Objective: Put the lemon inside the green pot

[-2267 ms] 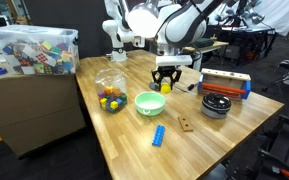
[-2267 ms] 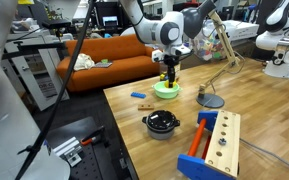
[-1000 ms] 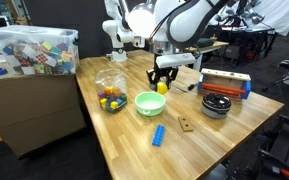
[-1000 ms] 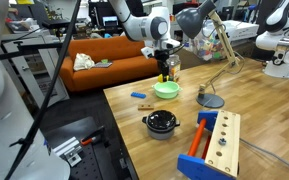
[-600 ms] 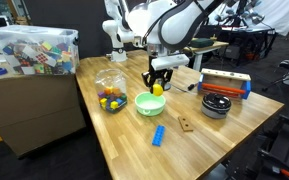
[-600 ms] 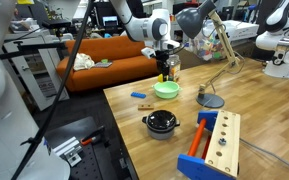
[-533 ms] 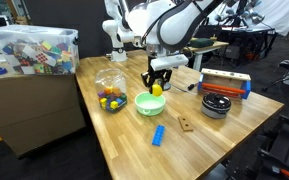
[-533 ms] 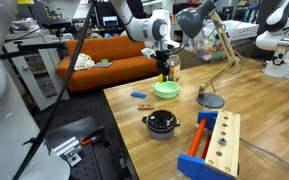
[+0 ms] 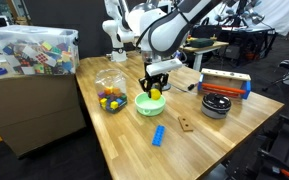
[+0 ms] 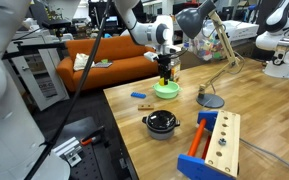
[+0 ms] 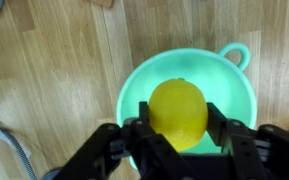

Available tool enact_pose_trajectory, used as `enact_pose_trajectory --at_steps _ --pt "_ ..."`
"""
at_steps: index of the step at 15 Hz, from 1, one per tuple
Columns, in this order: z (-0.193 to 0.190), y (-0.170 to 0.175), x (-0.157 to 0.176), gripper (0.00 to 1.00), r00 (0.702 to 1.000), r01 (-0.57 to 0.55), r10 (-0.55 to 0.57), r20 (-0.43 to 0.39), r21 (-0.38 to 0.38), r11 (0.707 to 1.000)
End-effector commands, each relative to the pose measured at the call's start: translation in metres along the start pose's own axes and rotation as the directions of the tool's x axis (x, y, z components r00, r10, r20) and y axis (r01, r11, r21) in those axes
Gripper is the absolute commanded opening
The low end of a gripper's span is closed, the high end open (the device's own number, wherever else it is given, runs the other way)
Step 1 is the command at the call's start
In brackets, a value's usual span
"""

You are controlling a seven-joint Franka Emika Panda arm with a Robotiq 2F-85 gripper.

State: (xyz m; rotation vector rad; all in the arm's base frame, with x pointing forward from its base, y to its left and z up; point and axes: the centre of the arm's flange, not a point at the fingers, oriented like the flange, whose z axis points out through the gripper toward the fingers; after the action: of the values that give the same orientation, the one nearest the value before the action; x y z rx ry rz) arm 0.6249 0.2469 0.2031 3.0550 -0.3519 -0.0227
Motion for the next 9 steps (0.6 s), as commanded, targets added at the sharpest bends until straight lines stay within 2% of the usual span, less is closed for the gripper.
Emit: enact_pose_trajectory --at_steps 1,8,9 --pt "0.004 -0.006 0.013 0.32 0.999 0.021 -0.021 0.029 -0.032 0.999" --pt "0.024 -0.010 0.019 0.32 0.997 0.023 -0.019 0.070 -0.050 0.998" --pt "0.024 -0.009 0.021 0.58 0.997 0.017 -0.013 0.077 -0.051 0.999"
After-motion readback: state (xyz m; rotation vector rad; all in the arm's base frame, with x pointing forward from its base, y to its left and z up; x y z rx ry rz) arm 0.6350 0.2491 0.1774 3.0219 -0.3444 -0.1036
